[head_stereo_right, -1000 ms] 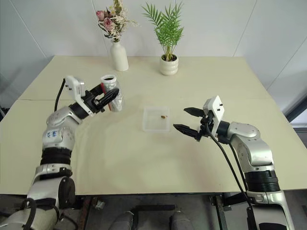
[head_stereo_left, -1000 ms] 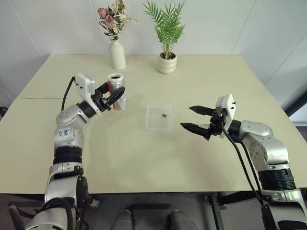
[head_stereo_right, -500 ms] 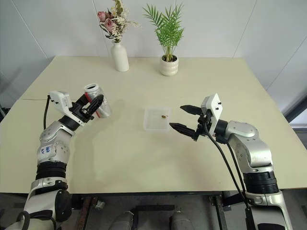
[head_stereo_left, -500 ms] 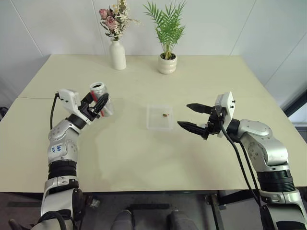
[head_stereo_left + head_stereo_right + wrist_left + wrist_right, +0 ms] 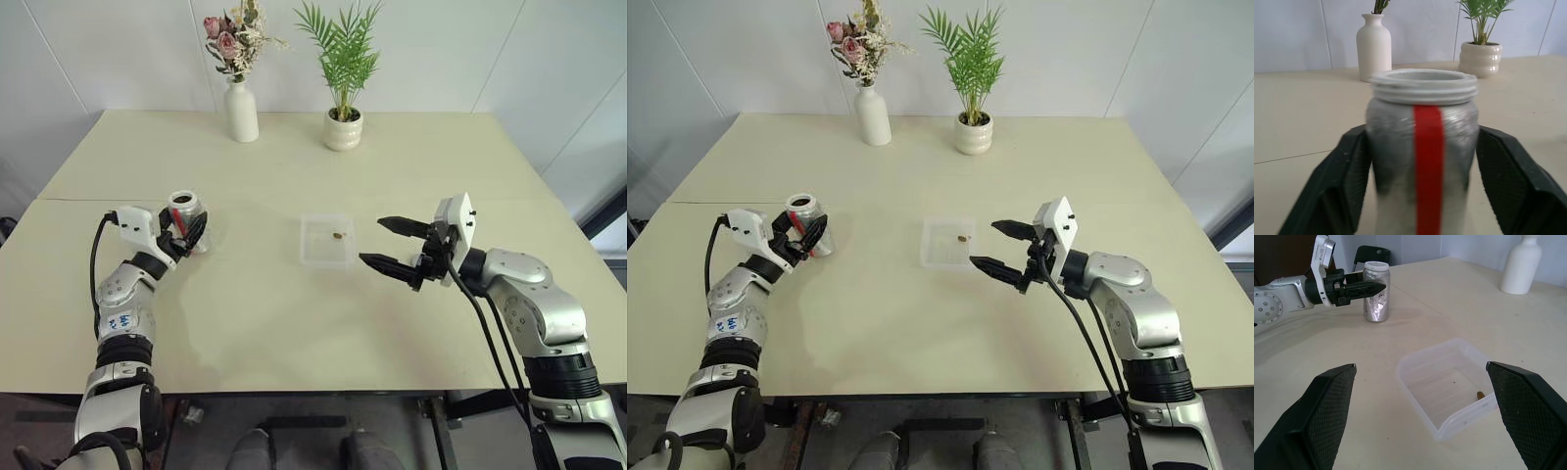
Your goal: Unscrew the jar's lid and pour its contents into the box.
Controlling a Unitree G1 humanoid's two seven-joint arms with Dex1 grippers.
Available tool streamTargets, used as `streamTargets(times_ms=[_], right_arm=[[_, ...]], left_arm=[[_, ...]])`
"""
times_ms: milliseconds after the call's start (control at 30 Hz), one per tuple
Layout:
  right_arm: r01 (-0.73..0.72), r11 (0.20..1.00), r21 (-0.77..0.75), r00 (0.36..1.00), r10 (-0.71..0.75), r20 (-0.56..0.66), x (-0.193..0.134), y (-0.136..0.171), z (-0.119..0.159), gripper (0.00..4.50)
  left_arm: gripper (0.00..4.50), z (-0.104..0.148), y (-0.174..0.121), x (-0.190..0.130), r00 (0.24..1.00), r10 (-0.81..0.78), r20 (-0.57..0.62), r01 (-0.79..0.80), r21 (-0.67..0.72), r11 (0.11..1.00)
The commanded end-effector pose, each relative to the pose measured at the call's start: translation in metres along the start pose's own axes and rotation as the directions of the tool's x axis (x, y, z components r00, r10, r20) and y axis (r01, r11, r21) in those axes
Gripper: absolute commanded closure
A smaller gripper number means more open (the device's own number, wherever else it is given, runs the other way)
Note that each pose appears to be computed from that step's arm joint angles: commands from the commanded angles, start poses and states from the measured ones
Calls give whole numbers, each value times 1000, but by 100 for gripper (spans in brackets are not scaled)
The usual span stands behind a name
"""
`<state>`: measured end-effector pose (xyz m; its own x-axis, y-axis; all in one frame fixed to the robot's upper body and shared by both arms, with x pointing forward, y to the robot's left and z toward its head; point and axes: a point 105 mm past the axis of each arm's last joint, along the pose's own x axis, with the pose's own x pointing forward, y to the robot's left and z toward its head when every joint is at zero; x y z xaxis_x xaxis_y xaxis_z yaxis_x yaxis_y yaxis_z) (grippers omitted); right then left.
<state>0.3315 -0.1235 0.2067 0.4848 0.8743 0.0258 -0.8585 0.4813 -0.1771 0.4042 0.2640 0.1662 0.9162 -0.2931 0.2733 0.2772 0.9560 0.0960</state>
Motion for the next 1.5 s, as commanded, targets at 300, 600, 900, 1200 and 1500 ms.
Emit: streamTargets(times_ms=[300,600,900,1200,1500], right_arm=[[-24,999,-23,999,25,31,-1,6,8,0],[-32,999,-27,999,33,28,-5,8,6,0],[5,998,-67,1000,-4,20,-28,10,17,0],[-11,985,-173,997,-1,-72,-50,29,19,0],[-44,982,-184,989,17,-147,-68,41,9,0]], left_arm=[[2,18,10,-15,997,15,80,-20,58,998],[2,53,24,-50,990,-2,139,-22,171,985],[2,73,3,-103,971,-240,-23,238,229,944],[2,76,-91,-99,732,-675,-92,681,128,721],[2,70,-110,-85,642,-760,-99,766,123,631]])
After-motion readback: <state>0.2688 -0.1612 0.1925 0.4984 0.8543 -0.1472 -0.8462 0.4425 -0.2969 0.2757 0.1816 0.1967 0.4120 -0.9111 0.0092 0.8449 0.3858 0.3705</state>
